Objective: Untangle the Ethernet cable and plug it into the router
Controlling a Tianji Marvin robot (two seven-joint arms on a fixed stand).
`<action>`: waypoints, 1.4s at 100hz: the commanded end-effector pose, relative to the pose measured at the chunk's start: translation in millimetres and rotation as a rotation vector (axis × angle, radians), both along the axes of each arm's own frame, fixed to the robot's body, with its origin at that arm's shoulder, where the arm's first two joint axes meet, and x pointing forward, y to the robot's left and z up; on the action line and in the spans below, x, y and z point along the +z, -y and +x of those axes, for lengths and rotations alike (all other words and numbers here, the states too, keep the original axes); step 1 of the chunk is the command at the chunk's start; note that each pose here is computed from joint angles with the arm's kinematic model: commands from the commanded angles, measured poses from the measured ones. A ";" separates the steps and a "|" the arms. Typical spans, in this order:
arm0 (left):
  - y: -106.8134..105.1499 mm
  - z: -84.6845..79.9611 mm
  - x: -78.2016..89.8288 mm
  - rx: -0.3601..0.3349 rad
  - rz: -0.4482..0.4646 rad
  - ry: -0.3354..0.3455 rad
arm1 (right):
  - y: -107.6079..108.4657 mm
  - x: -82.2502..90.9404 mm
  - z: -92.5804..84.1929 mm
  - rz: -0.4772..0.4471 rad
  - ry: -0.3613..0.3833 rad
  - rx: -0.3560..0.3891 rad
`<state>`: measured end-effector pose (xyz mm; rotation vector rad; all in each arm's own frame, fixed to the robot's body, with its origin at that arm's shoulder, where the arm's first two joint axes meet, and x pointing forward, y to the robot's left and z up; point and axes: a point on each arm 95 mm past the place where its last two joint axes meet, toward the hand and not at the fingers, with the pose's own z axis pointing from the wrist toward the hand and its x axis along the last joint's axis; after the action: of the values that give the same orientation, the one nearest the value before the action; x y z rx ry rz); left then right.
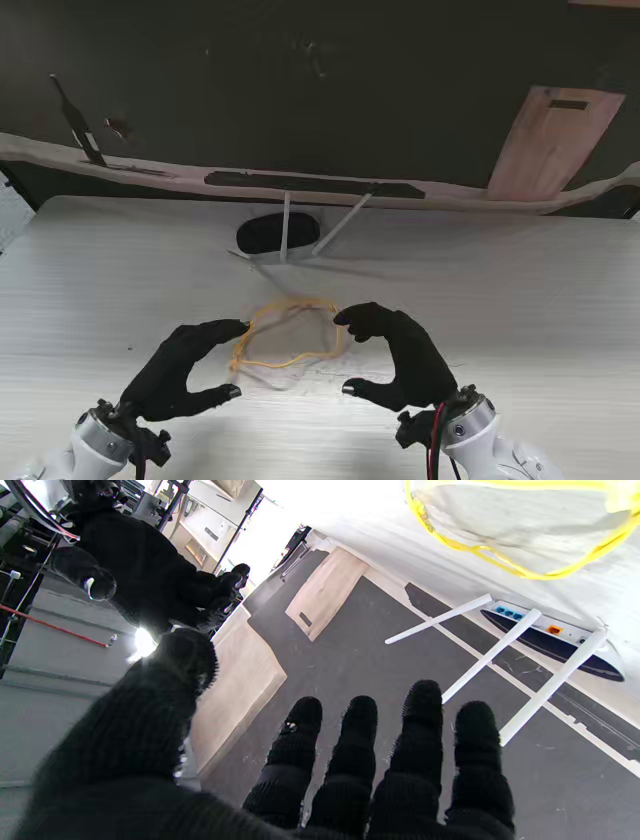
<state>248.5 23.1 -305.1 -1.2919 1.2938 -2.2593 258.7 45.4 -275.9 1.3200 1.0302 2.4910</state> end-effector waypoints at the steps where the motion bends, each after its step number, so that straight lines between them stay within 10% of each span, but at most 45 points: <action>1: 3.0 -2.3 -1.7 -0.007 0.010 -0.021 | -2.2 -1.7 -4.2 0.001 -0.014 0.005; 64: 0.9 -3.7 -13.0 0.039 0.036 -0.070 | -21.5 -14.4 7.8 -0.096 -0.110 0.022; 140: -3.6 -2.7 -17.5 0.048 0.019 -0.081 | -87.8 -62.9 64.4 -0.507 -0.150 0.086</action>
<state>248.8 27.9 -320.0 -1.3901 1.2763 -2.1893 313.9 130.4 -336.8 1.3093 1.6344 2.0195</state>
